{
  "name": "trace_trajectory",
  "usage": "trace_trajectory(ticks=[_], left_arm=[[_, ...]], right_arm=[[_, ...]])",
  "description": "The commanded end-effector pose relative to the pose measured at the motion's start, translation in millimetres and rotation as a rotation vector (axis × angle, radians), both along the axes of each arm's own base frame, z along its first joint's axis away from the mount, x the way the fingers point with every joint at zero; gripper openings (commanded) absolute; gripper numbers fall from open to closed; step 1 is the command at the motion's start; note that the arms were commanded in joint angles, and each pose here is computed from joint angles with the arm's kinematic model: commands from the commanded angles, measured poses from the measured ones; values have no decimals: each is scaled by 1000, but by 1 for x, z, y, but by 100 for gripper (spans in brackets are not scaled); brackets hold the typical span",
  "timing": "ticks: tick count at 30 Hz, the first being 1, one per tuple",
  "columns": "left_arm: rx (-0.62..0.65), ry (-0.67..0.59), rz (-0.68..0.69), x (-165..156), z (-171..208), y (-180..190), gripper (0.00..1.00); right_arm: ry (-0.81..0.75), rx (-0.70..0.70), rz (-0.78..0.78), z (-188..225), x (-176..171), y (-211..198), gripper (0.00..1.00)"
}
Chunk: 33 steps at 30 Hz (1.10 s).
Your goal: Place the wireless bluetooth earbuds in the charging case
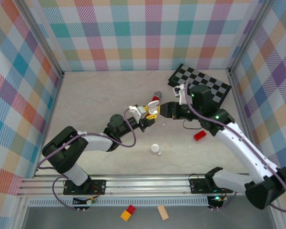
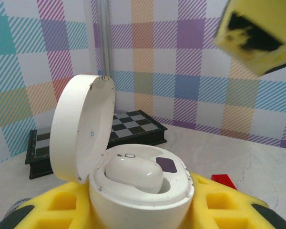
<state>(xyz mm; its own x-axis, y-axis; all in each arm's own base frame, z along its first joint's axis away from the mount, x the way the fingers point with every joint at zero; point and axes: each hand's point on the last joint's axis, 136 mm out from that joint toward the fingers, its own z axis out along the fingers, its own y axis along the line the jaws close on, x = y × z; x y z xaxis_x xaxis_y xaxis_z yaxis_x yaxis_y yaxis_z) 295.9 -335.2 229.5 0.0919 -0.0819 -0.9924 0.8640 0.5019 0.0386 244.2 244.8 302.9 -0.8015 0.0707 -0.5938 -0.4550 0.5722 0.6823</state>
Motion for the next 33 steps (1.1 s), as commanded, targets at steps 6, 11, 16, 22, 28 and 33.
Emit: trace_trajectory(ticks=[6,11,16,22,28,33], left_arm=[[-67,-31,7,0,18,19,29],[-69,-27,34,5,20,34,29],[-49,-23,63,7,22,49,29],[-31,-13,77,7,19,60,29],[-82,4,80,12,24,71,29],[-106,7,84,13,29,80,29]], right_arm=[[74,-178,-155,-66,-24,-48,48],[237,-171,-152,-118,-38,-46,48],[407,-132,-126,-175,-54,-37,48],[494,-189,-92,-221,-64,-27,47],[469,-243,-31,-243,-61,-8,48],[495,-286,-16,-262,-59,-2,48]])
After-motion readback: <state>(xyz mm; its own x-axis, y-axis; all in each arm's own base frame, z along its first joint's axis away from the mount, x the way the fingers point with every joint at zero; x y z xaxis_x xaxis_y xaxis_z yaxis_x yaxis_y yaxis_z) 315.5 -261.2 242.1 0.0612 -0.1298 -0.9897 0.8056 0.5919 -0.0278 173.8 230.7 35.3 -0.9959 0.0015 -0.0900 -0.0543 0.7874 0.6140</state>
